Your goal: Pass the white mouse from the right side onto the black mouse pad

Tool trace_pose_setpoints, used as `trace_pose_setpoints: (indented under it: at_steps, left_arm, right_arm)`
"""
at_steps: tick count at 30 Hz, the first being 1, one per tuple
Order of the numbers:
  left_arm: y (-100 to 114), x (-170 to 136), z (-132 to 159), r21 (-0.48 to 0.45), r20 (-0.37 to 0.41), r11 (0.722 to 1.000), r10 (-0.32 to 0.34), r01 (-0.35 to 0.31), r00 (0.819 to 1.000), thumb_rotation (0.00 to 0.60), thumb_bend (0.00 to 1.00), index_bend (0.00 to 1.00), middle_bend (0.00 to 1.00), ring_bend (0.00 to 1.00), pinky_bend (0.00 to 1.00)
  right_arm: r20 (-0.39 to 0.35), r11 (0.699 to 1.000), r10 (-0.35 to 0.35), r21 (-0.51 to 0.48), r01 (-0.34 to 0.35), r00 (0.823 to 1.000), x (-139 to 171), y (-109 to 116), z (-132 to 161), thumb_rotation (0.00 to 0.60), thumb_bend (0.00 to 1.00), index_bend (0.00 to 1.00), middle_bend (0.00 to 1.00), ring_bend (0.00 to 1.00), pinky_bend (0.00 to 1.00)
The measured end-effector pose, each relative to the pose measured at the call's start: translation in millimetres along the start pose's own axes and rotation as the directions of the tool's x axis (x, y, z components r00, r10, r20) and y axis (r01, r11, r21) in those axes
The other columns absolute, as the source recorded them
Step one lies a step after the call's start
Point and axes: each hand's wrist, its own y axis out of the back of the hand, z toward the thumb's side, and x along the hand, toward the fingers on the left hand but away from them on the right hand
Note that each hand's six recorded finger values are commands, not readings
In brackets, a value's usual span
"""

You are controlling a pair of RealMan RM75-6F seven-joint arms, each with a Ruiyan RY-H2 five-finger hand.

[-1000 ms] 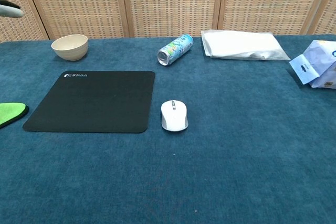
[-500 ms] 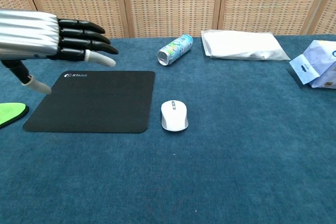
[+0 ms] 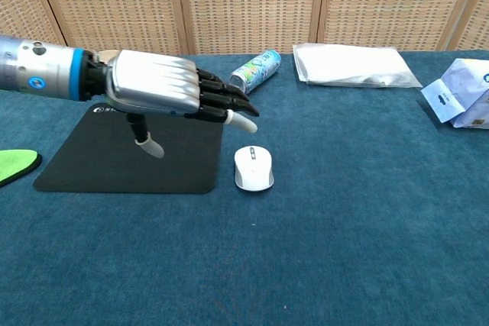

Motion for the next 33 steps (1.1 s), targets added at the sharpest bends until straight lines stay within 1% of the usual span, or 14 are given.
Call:
trace_pose_setpoints:
  at_steps: [5, 11, 15, 18, 20, 21, 23, 25, 28, 30, 33]
  left_arm:
    - [-2.2, 35.6, -2.0, 0.019, 0.025, 0.999, -0.029, 0.028, 0.999, 0.600, 0.14, 0.00, 0.00, 0.02, 0.18]
    - [-2.5, 70.1, -0.4, 0.037, 0.048, 0.997, -0.070, 0.068, 0.996, 0.600, 0.16, 0.00, 0.00, 0.03, 0.18]
    - [-4.3, 86.0, 3.1, 0.050, 0.064, 0.994, -0.102, 0.099, 0.993, 0.600, 0.19, 0.00, 0.00, 0.04, 0.18]
    - [-5.7, 93.9, 6.3, 0.053, 0.072, 0.992, -0.118, 0.114, 0.990, 0.600, 0.20, 0.02, 0.01, 0.06, 0.19]
    - [-6.7, 97.4, 8.1, 0.062, 0.077, 0.991, -0.127, 0.123, 0.989, 0.600, 0.21, 0.06, 0.03, 0.08, 0.22]
    - [-7.2, 98.9, 8.8, 0.065, 0.079, 0.990, -0.131, 0.126, 0.988, 0.600, 0.23, 0.10, 0.07, 0.10, 0.24]
    - [-7.2, 102.0, 10.4, 0.071, 0.082, 0.989, -0.134, 0.128, 0.988, 0.600, 0.26, 0.21, 0.18, 0.16, 0.27]
    - [-6.5, 103.5, 11.5, 0.075, 0.085, 0.989, -0.131, 0.124, 0.988, 0.600, 0.31, 0.38, 0.31, 0.22, 0.31]
    - [-5.6, 104.1, 13.7, 0.092, 0.096, 0.989, -0.125, 0.116, 0.987, 0.600, 0.37, 0.52, 0.44, 0.27, 0.33]
    - [-5.7, 103.5, 15.0, 0.099, 0.103, 0.989, -0.122, 0.112, 0.987, 0.600, 0.39, 0.56, 0.47, 0.27, 0.33]
    - [-5.5, 101.9, 16.0, 0.106, 0.108, 0.989, -0.115, 0.103, 0.988, 0.600, 0.40, 0.57, 0.49, 0.27, 0.34]
  right_arm:
    - [0.002, 1.000, 0.001, -0.003, -0.001, 1.000, -0.1, 1.2, -4.2, 0.600, 0.00, 0.00, 0.00, 0.00, 0.00]
    - [0.015, 1.000, -0.013, -0.007, 0.013, 1.000, 0.0, 5.0, -8.6, 0.600, 0.00, 0.00, 0.00, 0.00, 0.00]
    - [0.025, 1.000, -0.019, -0.010, 0.020, 1.000, -0.5, 7.4, -11.5, 0.600, 0.00, 0.00, 0.00, 0.00, 0.00]
    - [0.030, 1.000, -0.021, -0.012, 0.022, 0.999, -0.7, 8.6, -13.6, 0.600, 0.00, 0.00, 0.00, 0.00, 0.00]
    - [0.034, 1.000, -0.023, -0.012, 0.024, 0.999, -0.8, 9.3, -14.9, 0.600, 0.00, 0.00, 0.00, 0.00, 0.00]
    - [0.036, 1.000, -0.025, -0.015, 0.025, 0.999, -0.9, 9.8, -15.6, 0.600, 0.00, 0.00, 0.00, 0.00, 0.00]
    - [0.040, 0.999, -0.028, -0.018, 0.029, 0.999, -1.1, 10.8, -16.7, 0.600, 0.00, 0.00, 0.00, 0.00, 0.00]
    - [0.043, 0.999, -0.030, -0.021, 0.031, 0.999, -1.3, 11.8, -17.9, 0.600, 0.00, 0.00, 0.00, 0.00, 0.00]
    - [0.047, 0.999, -0.033, -0.023, 0.034, 0.998, -1.4, 12.7, -19.4, 0.600, 0.00, 0.00, 0.00, 0.00, 0.00]
    - [0.050, 0.999, -0.034, -0.029, 0.035, 0.998, -1.3, 13.1, -20.5, 0.600, 0.00, 0.00, 0.00, 0.00, 0.00]
    - [0.058, 0.999, -0.037, -0.030, 0.039, 0.998, -1.5, 14.3, -23.4, 0.600, 0.00, 0.00, 0.00, 0.00, 0.00]
